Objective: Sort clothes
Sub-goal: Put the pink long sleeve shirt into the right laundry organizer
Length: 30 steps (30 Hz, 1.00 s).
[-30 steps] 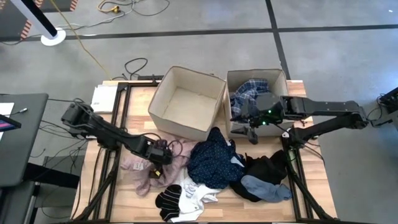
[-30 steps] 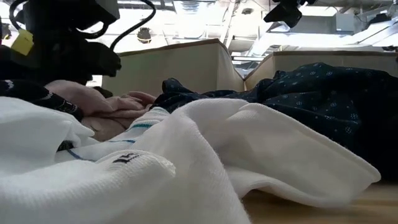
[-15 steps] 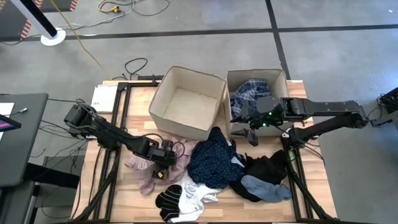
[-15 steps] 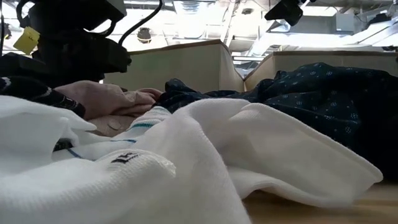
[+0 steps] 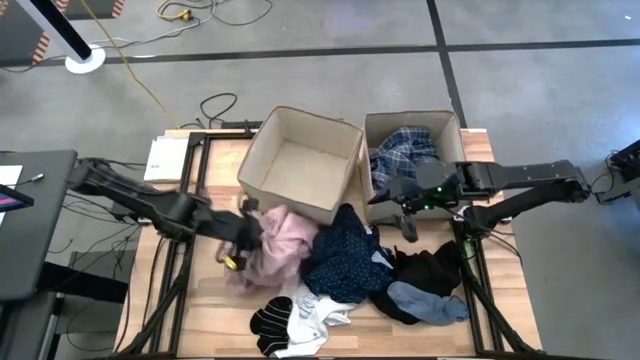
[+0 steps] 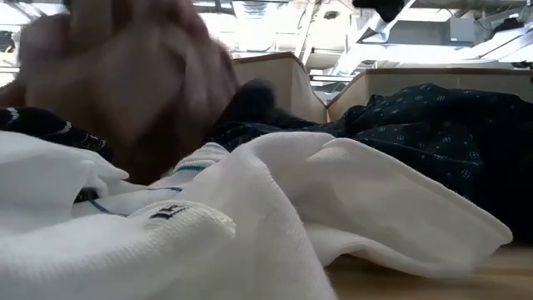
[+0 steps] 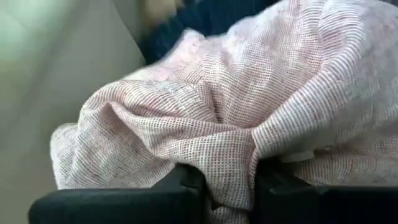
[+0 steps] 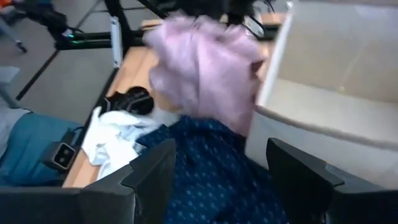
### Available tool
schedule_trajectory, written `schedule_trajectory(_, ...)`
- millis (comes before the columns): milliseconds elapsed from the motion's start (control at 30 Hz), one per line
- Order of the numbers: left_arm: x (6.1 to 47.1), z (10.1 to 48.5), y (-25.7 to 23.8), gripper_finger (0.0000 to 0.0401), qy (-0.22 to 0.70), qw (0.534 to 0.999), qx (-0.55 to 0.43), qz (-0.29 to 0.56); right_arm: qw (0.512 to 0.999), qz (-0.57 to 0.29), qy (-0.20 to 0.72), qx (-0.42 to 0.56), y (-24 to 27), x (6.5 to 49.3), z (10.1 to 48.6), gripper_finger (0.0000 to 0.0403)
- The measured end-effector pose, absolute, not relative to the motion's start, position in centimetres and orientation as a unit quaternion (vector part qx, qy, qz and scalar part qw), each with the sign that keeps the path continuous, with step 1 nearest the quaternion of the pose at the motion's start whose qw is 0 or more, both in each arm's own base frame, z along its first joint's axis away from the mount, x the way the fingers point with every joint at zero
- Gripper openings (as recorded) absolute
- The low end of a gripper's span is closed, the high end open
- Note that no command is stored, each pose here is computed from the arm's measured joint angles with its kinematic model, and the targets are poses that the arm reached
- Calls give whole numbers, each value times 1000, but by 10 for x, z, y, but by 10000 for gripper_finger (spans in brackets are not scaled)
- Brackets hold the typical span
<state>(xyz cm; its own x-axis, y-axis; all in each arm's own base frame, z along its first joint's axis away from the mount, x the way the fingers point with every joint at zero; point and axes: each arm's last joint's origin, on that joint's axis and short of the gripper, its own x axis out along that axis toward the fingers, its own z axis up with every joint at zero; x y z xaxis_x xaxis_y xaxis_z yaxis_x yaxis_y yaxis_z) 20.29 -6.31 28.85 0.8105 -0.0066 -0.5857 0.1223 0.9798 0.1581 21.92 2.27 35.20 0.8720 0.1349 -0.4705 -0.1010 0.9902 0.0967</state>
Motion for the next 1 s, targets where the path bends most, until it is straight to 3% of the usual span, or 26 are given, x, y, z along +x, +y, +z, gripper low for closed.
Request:
schedule_trajectory(333, 182, 354, -55, 42, 151, 977, 147, -37, 973, 68, 221, -5, 45, 247, 343, 272)
schedule_trajectory(733, 196, 398, -60, 42, 66, 962, 261, -38, 983, 33, 171, -52, 49, 320, 303, 272)
schedule_trajectory(1000, 213, 417, -59, 42, 57, 948, 311, -14, 990, 92, 101, -46, 54, 357, 281, 272)
